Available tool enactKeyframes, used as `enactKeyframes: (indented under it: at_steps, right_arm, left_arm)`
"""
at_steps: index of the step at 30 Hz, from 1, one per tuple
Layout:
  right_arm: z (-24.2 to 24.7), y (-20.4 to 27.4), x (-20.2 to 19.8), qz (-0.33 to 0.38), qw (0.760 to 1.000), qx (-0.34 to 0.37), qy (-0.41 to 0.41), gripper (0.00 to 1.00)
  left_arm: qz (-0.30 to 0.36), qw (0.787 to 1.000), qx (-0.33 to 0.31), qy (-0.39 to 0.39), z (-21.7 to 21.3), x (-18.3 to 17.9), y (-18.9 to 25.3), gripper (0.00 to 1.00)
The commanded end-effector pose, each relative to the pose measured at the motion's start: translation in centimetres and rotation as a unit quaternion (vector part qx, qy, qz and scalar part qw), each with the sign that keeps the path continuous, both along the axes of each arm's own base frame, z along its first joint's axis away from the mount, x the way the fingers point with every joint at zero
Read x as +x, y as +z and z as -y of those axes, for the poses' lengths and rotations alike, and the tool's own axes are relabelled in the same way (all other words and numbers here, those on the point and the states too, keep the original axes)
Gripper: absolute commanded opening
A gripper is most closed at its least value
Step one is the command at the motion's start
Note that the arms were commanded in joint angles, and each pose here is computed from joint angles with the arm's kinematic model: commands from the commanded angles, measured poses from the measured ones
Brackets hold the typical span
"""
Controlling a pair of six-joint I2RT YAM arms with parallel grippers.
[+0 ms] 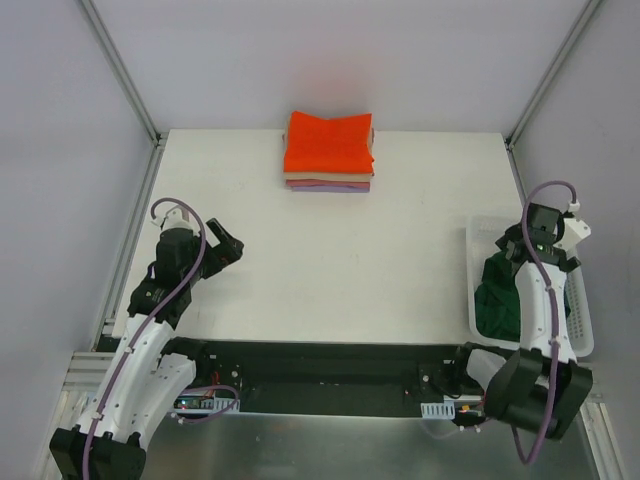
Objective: Fold and stack the t-shirts
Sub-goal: Grab crumpled tshirt from bin with the right arm
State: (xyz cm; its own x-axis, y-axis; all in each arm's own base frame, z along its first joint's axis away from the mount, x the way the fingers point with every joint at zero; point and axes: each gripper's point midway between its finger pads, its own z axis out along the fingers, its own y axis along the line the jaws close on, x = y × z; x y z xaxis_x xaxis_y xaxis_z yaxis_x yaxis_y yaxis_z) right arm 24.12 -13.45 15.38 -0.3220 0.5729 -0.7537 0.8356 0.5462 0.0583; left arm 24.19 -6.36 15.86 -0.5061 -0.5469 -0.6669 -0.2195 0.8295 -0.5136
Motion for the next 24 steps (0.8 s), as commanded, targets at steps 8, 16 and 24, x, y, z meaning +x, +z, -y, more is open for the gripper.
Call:
enactKeyframes:
  at_steps: [8,16,24]
  right_arm:
    - [1.4,-9.3,-1.2,-0.137,0.986,0.074,-0.055,0.75]
    - [0.5,-7.5,0.7,-0.056,0.995,0.079,-0.019,0.0]
    - [-1.4,3.6,0.5,0.095,0.993,0.028,0.065,0.0]
  left_arm:
    - [-0.003,1.0,0.0,-0.002,0.2,0.1,-0.1,0.99]
    - [0.003,1.0,-0.002,0.003,0.0,-0.1,-0.2,0.99]
    - [0.019,1.0,-0.014,-0.008,0.4,-0.4,0.8,0.99]
